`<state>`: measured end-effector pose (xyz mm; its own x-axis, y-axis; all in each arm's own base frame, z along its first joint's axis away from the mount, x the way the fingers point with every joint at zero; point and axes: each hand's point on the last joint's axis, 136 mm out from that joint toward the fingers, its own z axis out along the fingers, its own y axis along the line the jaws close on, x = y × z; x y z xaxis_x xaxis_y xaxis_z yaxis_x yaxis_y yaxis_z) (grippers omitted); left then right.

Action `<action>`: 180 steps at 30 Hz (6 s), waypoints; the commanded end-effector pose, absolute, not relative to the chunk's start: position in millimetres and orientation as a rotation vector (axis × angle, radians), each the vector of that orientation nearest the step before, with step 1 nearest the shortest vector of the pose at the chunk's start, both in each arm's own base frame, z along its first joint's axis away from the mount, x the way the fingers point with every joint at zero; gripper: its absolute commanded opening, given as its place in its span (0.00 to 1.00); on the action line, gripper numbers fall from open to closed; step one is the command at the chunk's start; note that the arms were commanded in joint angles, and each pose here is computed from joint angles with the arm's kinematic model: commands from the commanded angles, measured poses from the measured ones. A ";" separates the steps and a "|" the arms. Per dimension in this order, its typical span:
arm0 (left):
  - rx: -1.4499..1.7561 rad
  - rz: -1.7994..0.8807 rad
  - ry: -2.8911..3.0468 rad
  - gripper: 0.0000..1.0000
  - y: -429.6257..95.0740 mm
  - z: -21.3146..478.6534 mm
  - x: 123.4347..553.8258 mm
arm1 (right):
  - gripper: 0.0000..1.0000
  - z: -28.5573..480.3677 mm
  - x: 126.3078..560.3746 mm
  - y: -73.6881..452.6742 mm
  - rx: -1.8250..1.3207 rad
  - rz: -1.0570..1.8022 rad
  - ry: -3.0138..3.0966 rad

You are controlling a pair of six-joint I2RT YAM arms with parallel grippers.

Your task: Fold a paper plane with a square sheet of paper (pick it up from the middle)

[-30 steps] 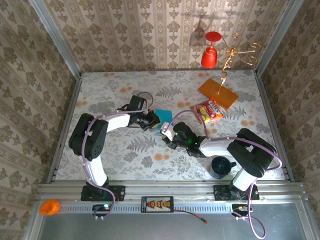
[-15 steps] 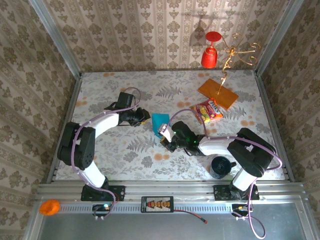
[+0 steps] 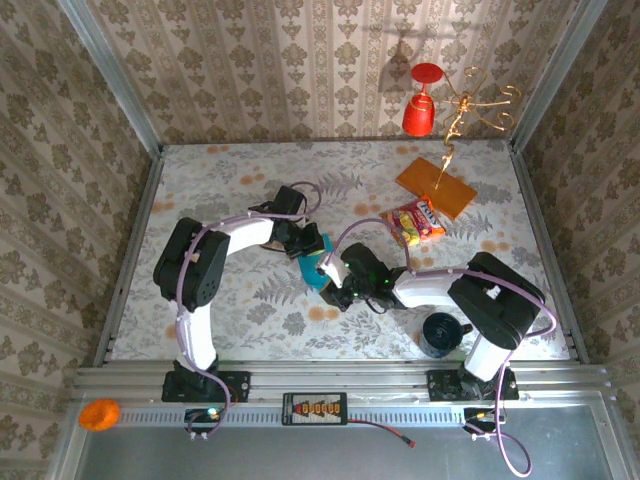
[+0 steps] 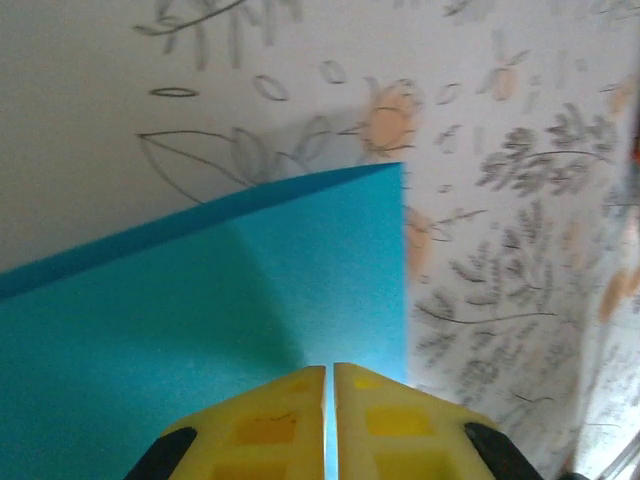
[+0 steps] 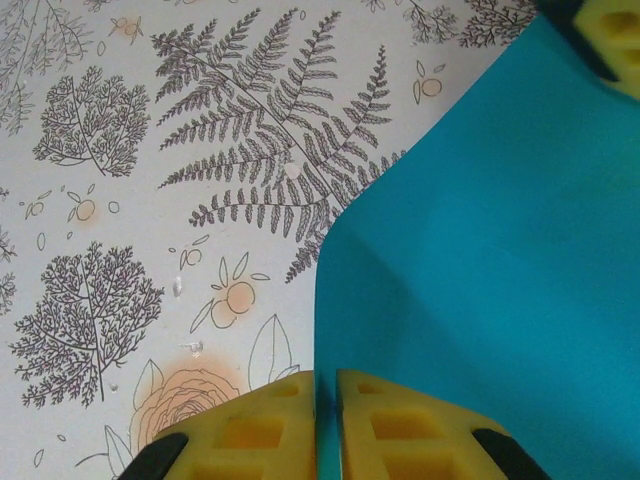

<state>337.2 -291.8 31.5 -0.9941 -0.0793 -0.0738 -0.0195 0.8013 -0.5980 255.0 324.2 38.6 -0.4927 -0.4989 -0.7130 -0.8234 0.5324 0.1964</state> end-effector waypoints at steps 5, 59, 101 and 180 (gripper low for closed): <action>-0.029 -0.884 2.952 0.11 -288.8 17.7 335.7 | 0.13 41.2 264.6 321.7 -0.990 0.744 2.233; 0.119 -0.745 3.024 0.11 -278.5 9.0 338.1 | 0.15 37.5 311.0 303.3 -0.689 0.657 2.389; 0.175 -0.809 3.028 0.10 -287.2 7.5 336.6 | 0.15 19.4 323.4 294.4 -0.631 0.577 2.456; 0.189 -0.702 3.067 0.08 -282.8 4.5 333.0 | 0.15 20.0 329.0 289.1 -0.590 0.567 2.456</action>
